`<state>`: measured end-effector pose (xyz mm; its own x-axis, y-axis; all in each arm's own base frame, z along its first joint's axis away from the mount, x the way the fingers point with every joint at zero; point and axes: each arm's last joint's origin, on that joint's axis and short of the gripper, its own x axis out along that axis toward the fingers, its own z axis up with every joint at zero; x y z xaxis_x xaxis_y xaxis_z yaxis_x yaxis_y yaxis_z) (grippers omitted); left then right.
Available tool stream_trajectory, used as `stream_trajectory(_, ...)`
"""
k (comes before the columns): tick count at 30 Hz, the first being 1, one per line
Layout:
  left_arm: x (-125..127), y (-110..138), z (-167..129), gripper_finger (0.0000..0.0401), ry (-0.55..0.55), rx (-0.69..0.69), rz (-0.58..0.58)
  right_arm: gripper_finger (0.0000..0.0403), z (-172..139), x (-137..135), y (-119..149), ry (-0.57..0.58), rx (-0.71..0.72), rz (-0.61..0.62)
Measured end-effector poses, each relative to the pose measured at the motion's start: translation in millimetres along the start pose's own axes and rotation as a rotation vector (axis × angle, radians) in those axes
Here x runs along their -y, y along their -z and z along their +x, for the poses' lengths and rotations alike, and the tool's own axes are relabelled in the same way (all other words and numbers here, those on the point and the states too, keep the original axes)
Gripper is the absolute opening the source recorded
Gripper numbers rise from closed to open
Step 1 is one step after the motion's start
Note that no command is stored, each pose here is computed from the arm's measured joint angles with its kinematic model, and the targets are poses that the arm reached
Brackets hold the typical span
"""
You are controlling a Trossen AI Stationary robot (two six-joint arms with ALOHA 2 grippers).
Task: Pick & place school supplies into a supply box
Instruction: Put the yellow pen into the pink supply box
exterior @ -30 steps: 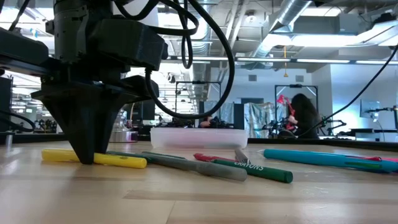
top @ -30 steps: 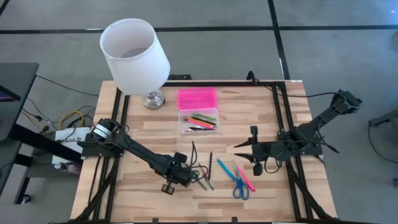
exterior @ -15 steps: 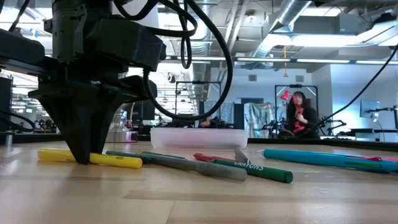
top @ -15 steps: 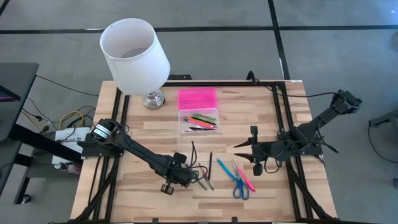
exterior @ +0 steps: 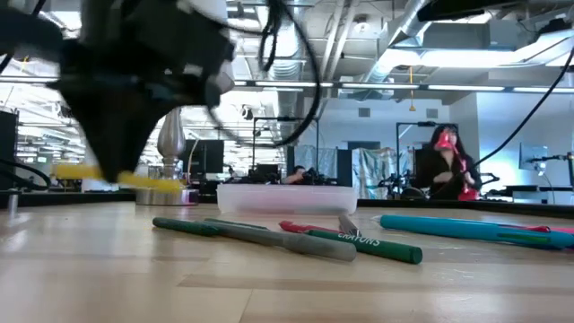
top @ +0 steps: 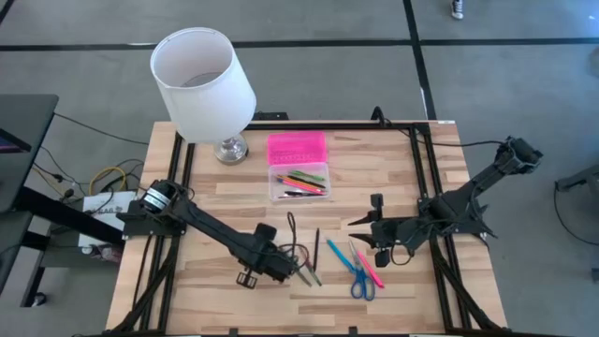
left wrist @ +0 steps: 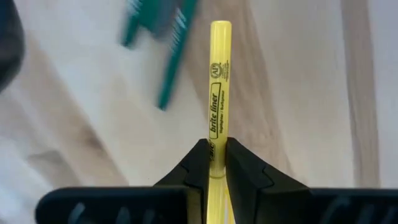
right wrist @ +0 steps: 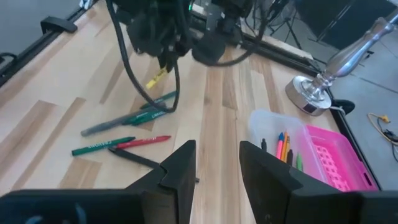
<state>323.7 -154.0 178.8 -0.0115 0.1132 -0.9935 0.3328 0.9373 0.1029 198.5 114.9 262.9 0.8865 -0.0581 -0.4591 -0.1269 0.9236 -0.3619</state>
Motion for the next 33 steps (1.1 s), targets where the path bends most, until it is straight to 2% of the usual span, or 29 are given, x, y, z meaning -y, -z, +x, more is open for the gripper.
stream_trajectory(3,-9.9,-1.5,-10.6,0.0031,-0.110,-0.007,-0.018,0.0118,0.0,0.0,0.2,0.000,-0.001,-0.001)
stream_trajectory(7,-35.1,-1.8,-21.8,0.0036,-0.268,-0.026,-0.092,0.0118,0.0,0.0,0.2,0.001,-0.001,-0.001)
stream_trajectory(13,-87.6,-2.7,-21.4,0.0032,-0.371,-0.026,-0.203,0.0118,0.0,0.1,0.2,0.002,-0.001,-0.001)
stream_trajectory(19,-157.1,1.2,-14.3,0.0033,-0.373,0.024,-0.338,0.0118,-0.1,0.1,0.2,0.002,-0.001,-0.002)
stream_trajectory(26,-232.2,12.2,-7.4,0.0033,-0.197,0.217,-0.491,0.0118,-0.2,0.2,0.2,0.002,-0.001,-0.002)
stream_trajectory(29,-253.4,18.5,-6.4,0.0033,-0.181,0.274,-0.530,0.0118,-0.2,0.2,0.2,0.002,-0.001,-0.002)
stream_trajectory(33,-269.3,24.9,-5.5,0.0031,-0.170,0.311,-0.562,0.0118,-0.2,0.2,0.2,0.002,-0.001,-0.002)
